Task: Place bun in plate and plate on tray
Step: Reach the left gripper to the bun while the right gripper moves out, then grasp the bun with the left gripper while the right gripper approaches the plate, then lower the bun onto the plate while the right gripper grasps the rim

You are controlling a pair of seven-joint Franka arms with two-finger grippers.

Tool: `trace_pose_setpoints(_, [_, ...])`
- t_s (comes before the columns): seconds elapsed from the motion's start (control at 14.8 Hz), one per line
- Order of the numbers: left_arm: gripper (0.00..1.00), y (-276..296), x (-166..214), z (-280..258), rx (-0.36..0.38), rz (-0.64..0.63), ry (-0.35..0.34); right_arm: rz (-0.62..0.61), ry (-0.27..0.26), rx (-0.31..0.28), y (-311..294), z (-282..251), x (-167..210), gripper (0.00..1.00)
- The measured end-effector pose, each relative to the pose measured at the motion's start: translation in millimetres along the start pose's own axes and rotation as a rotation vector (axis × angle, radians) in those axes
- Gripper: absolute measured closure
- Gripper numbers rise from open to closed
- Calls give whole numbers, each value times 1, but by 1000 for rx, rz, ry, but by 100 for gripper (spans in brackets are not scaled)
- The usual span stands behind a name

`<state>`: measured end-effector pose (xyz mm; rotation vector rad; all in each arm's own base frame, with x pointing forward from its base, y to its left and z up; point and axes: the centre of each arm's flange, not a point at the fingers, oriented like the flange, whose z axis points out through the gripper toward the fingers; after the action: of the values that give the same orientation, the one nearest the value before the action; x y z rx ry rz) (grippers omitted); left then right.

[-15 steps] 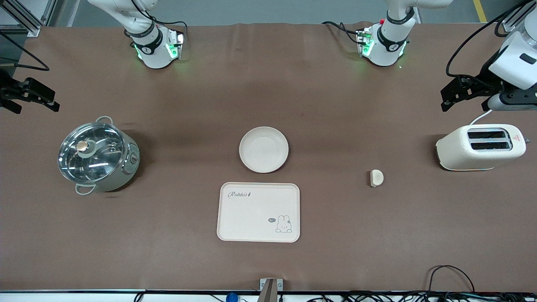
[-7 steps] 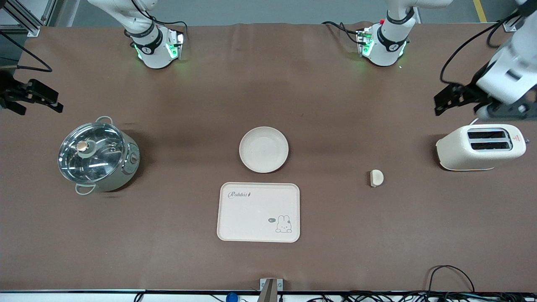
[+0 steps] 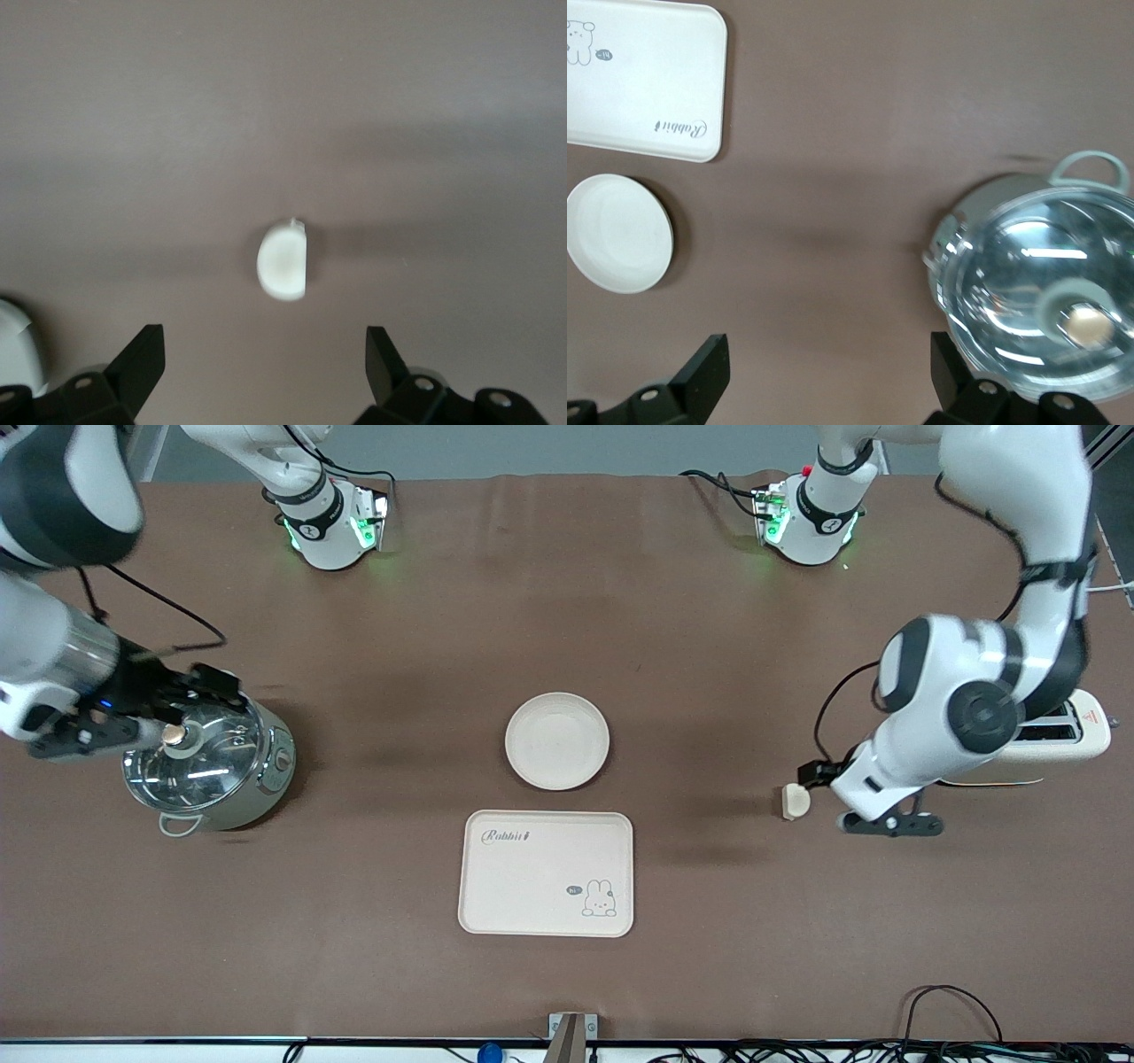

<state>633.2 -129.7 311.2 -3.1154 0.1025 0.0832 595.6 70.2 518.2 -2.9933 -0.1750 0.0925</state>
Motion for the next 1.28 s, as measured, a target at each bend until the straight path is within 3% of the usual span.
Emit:
trace_pose_setpoints(0.2, [0, -2, -13, 73, 0, 0, 9, 37, 23, 18, -34, 49, 8, 0])
trace_pose_setpoints(0.47, [0, 2, -25, 103, -10, 8, 41, 108, 65, 45, -93, 110, -2, 0])
trace_pose_setpoints(0.54, [5, 4, -28, 108, -13, 12, 52, 125, 71, 45, -106, 130, -7, 0])
trace_pose_setpoints(0.68, [27, 5, -34, 115, -15, 14, 58, 164, 77, 52, -129, 173, -20, 0])
trace_pose_setpoints(0.88, [56, 4, -35, 116, -16, 13, 61, 206, 45, 48, -156, 221, -31, 0])
trace_pose_setpoints(1.08, [82, 8, -34, 110, -21, 19, 73, 251, 21, 85, -165, 250, -31, 0])
trace_pose_setpoints(1.15, [89, 17, -32, 101, -30, 30, 87, 255, 13, 86, -166, 258, -31, 0])
trace_pose_setpoints(1.28, [92, 55, -32, 67, -61, 28, 82, 259, -1, 88, -171, 274, -33, 0])
